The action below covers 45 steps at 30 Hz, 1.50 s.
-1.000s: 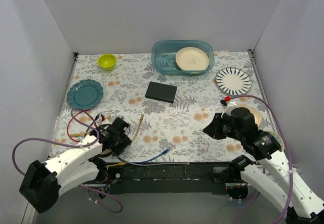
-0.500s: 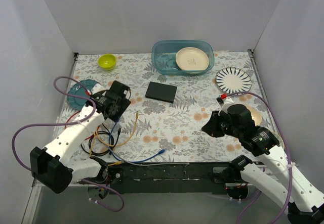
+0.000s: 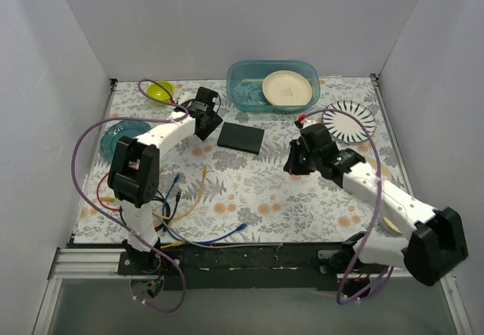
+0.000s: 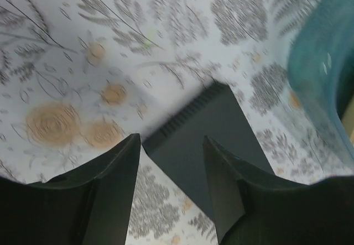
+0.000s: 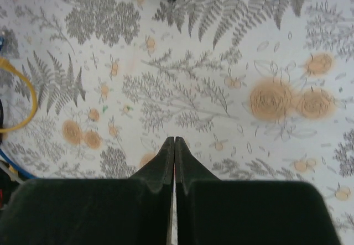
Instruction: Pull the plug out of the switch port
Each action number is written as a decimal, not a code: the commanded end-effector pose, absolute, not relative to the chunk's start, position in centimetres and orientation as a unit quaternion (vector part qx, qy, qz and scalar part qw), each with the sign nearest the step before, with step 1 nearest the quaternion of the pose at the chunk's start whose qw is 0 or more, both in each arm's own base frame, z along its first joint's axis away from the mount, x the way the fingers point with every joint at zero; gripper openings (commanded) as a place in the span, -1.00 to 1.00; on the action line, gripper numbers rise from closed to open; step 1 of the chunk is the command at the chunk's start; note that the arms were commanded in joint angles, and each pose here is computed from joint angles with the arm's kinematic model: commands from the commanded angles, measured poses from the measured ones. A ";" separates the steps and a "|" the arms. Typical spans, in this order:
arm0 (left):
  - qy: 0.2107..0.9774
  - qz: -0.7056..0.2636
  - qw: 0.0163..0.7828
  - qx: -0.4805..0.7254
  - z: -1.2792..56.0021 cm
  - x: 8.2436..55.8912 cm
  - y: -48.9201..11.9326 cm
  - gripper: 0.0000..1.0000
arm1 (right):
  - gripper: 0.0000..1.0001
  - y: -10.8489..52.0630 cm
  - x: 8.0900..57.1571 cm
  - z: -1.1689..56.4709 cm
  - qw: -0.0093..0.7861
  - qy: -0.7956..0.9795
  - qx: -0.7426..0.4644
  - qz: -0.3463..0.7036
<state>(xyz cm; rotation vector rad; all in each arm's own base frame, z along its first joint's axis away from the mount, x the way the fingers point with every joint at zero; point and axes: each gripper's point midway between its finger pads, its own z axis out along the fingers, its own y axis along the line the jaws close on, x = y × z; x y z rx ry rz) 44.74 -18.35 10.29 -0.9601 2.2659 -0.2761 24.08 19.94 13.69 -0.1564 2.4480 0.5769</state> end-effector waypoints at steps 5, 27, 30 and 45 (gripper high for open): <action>0.833 -0.130 0.308 -0.441 8.6 51.1 -13.1 -0.12 | -0.97 25.1 37.4 14.3 0.337 0.904 0.005 0.264; 0.911 -0.285 0.186 -0.234 4.0 42.7 -26.5 -0.60 | -0.97 27.3 41.8 2.3 0.193 0.940 0.061 0.273; 0.909 -0.303 0.173 -0.228 5.2 39.6 -27.2 -0.60 | -0.97 26.2 38.9 2.3 0.188 0.943 0.058 0.269; 0.930 -0.267 0.123 -0.222 4.3 25.5 -26.8 -0.59 | -0.97 20.7 26.7 3.9 0.172 0.956 0.021 0.237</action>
